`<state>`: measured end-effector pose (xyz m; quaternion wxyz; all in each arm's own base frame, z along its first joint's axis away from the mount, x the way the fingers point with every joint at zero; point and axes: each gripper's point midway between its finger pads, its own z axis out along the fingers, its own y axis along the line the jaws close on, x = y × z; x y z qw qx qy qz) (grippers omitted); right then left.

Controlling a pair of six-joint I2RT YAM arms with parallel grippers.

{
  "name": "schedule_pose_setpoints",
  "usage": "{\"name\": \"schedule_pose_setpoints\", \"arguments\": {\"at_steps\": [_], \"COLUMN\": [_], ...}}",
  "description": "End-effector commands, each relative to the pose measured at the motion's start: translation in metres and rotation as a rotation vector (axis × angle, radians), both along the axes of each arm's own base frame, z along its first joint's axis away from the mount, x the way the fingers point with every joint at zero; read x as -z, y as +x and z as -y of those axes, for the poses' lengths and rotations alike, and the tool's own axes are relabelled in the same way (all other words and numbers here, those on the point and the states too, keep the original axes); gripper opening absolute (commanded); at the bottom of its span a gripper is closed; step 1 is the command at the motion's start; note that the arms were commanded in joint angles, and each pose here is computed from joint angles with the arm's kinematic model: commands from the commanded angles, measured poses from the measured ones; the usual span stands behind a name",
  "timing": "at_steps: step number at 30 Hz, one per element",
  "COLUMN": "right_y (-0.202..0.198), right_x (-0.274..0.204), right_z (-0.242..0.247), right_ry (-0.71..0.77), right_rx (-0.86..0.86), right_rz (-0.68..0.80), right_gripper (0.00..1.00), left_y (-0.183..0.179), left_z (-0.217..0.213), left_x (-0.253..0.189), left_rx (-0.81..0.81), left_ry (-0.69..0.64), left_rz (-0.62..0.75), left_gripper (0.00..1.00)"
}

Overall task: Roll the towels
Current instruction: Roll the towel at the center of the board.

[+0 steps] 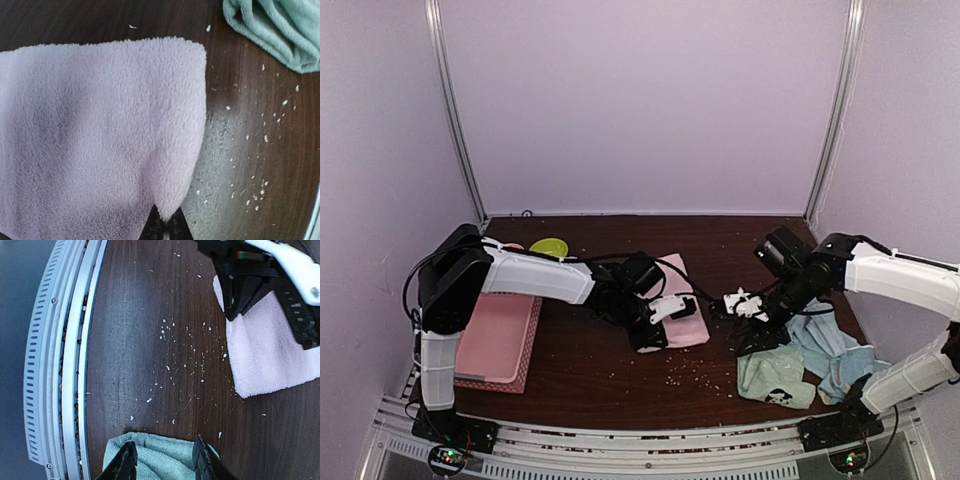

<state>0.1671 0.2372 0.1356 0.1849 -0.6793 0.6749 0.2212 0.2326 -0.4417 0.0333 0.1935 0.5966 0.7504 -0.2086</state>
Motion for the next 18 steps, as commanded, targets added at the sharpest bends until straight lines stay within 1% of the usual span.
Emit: {"name": "schedule_pose_setpoints", "arguments": {"at_steps": [1,3,5,9,12,18], "right_y": [0.012,0.019,0.028,0.045,0.057,0.063], "right_x": [0.017,0.023,0.026,0.025,0.020,0.044], "right_z": [-0.002,-0.011,-0.021,-0.045,-0.061,-0.073], "right_ry": [-0.072,-0.088,-0.092,-0.064,-0.011,-0.025], "right_rx": [-0.017,0.003,0.016,0.054,0.072,-0.026], "right_rz": [0.135,0.192,0.255,0.359,0.426,0.477], "right_gripper": [0.40,0.40,0.42,0.44,0.44,0.50], "left_y": [-0.016,-0.006,-0.004,-0.004,-0.007,-0.003], "left_z": [0.009,0.009,0.011,0.014,0.013,0.009], "left_x": [-0.013,-0.016,-0.019,-0.012,-0.002,0.007], "left_rx": [-0.078,-0.149,-0.154,-0.141,-0.149,-0.169], "left_ry": [-0.107,-0.131,-0.158,-0.155,-0.136,-0.131], "left_rz": [-0.417,-0.514,-0.591,-0.638,-0.681,-0.720], "left_gripper": [0.00,0.00,0.00,0.00,0.00,0.00]}}
